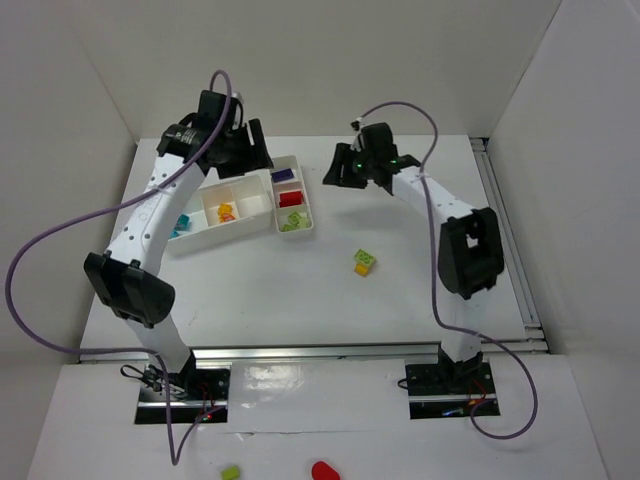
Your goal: Sort the legos into containers by color
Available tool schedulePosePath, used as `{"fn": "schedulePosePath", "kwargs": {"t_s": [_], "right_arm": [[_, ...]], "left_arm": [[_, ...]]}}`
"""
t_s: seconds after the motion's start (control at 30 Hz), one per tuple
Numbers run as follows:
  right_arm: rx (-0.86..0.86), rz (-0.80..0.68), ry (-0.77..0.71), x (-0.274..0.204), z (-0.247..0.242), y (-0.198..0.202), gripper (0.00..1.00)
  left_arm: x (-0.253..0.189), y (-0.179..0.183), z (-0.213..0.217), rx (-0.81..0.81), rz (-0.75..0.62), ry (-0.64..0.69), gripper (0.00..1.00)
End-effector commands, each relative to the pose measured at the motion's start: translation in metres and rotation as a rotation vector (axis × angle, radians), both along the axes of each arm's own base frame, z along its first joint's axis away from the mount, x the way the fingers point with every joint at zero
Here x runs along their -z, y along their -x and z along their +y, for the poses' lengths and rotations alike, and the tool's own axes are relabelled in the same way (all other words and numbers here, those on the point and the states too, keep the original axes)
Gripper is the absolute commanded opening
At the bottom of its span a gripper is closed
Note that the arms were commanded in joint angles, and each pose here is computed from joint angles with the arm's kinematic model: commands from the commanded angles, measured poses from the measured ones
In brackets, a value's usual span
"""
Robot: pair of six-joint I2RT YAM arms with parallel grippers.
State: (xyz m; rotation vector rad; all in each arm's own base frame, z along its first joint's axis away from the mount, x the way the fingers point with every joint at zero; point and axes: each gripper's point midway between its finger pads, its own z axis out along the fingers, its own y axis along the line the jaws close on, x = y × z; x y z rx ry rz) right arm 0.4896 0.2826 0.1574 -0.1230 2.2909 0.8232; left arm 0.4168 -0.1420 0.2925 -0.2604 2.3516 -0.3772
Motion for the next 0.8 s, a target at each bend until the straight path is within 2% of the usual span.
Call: {"fn": "schedulePosePath", "kwargs": {"t_s": [0.0,0.03,0.1,0.13,0.27,0.43,0.5,0.77], "right_arm": [[0.112,-0.134,0.038,-0.048,-0.055,0.015,0.57],[0.108,-0.052,0.088,-0.014,-0.070,0.038,0.57],[0.099,-0.053,0.200,-0.005,-0.092,0.061,0.61],[0.067,0.036,0.259,0.020,-0.102,0.086,0.68],[-0.047,0.151,0.430,0.052,-0.115,0.136,0.83],[-0.136,0.135,0.546,0.060,-0.123,0.156,0.83],[-0.188,0.118,0.576,0.063,-0.124,0.162,0.79],[-0.331,0.137,0.575,0.087,-0.109,0.177,0.77]], "left_arm": [[0.026,0.000,-0.038,0.161,0.040,-0.018,0.79],[0.034,0.004,-0.042,0.180,0.065,-0.032,0.78],[0.047,0.010,-0.053,0.212,0.100,-0.032,0.78],[0.055,0.012,-0.054,0.218,0.118,-0.030,0.78],[0.064,0.012,-0.061,0.244,0.130,-0.004,0.78],[0.059,0.007,-0.065,0.253,0.113,0.009,0.76],[0.059,0.007,-0.065,0.260,0.111,0.004,0.76],[0.063,0.011,-0.064,0.260,0.122,0.001,0.76]]}}
